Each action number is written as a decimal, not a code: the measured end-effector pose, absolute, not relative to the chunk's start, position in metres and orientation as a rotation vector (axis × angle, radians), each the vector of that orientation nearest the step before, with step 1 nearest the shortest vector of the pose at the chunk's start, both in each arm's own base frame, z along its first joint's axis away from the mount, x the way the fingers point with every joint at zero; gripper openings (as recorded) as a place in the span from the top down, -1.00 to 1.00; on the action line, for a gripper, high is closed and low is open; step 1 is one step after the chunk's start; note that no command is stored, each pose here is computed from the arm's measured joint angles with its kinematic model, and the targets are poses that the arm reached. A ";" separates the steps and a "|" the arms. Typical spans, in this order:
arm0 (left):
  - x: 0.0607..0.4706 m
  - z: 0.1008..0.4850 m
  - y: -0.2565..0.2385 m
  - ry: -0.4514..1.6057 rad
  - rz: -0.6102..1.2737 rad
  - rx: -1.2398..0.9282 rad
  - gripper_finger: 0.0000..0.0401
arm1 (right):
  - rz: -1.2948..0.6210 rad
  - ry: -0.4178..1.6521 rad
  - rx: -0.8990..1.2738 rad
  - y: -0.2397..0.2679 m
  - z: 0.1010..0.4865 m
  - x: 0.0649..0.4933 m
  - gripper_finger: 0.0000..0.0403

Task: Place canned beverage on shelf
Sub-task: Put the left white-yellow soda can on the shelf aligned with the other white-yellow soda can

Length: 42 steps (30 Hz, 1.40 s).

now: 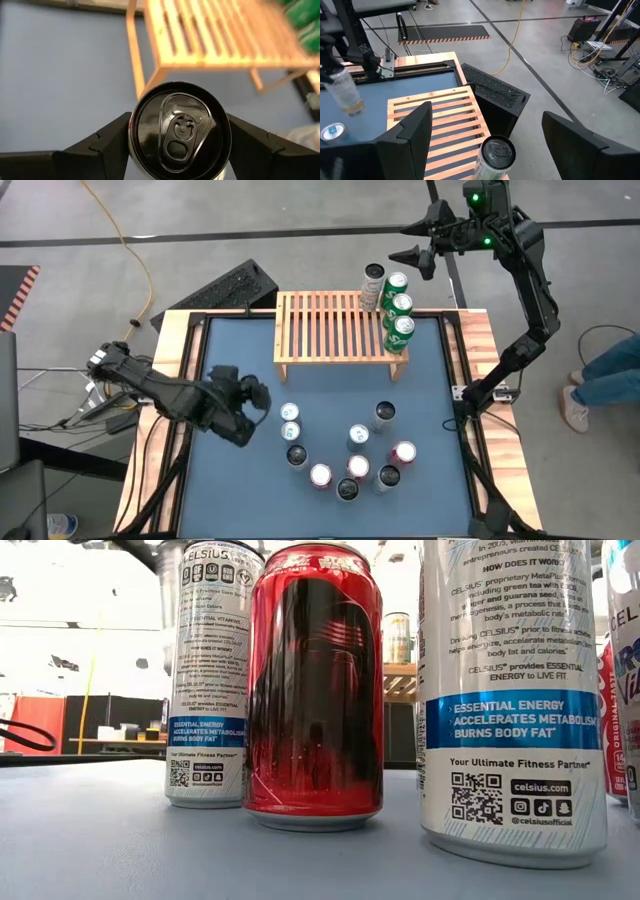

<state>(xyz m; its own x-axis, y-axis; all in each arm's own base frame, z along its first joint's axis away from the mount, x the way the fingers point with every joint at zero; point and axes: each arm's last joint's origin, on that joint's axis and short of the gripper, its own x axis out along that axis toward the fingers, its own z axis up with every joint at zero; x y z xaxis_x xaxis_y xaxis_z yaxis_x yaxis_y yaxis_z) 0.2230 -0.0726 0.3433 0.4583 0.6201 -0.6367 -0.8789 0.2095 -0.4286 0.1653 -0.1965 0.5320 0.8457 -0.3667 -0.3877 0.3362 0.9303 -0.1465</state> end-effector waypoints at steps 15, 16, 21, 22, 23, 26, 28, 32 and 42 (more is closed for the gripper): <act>0.237 0.451 -0.021 0.402 0.811 -0.238 -0.25 | -0.359 0.444 -0.103 -0.196 0.530 0.165 -0.58; 0.240 0.457 -0.018 0.399 0.762 -0.197 -0.25 | -0.357 0.445 -0.109 -0.196 0.530 0.165 -0.58; 0.255 0.483 0.002 0.331 0.361 -0.078 -0.29 | -0.354 0.447 -0.122 -0.196 0.530 0.165 -0.58; 0.257 0.486 0.008 0.312 0.275 -0.059 -0.30 | -0.353 0.449 -0.129 -0.196 0.530 0.165 -0.58; 0.258 0.489 0.014 0.284 0.201 -0.047 -0.30 | -0.351 0.450 -0.134 -0.196 0.530 0.165 -0.58; 0.259 0.495 0.036 0.216 0.032 -0.018 -0.30 | -0.351 0.451 -0.135 -0.196 0.530 0.165 -0.58; 0.257 0.497 0.052 0.193 -0.069 -0.007 -0.29 | -0.349 0.454 -0.135 -0.196 0.530 0.165 -0.58; 0.258 0.491 0.088 0.174 -0.270 -0.055 -0.29 | -0.348 0.457 -0.132 -0.196 0.530 0.165 -0.58; 0.289 0.457 0.177 0.092 -0.519 -0.076 -0.29 | -0.258 0.482 -0.083 -0.200 0.513 0.177 -0.58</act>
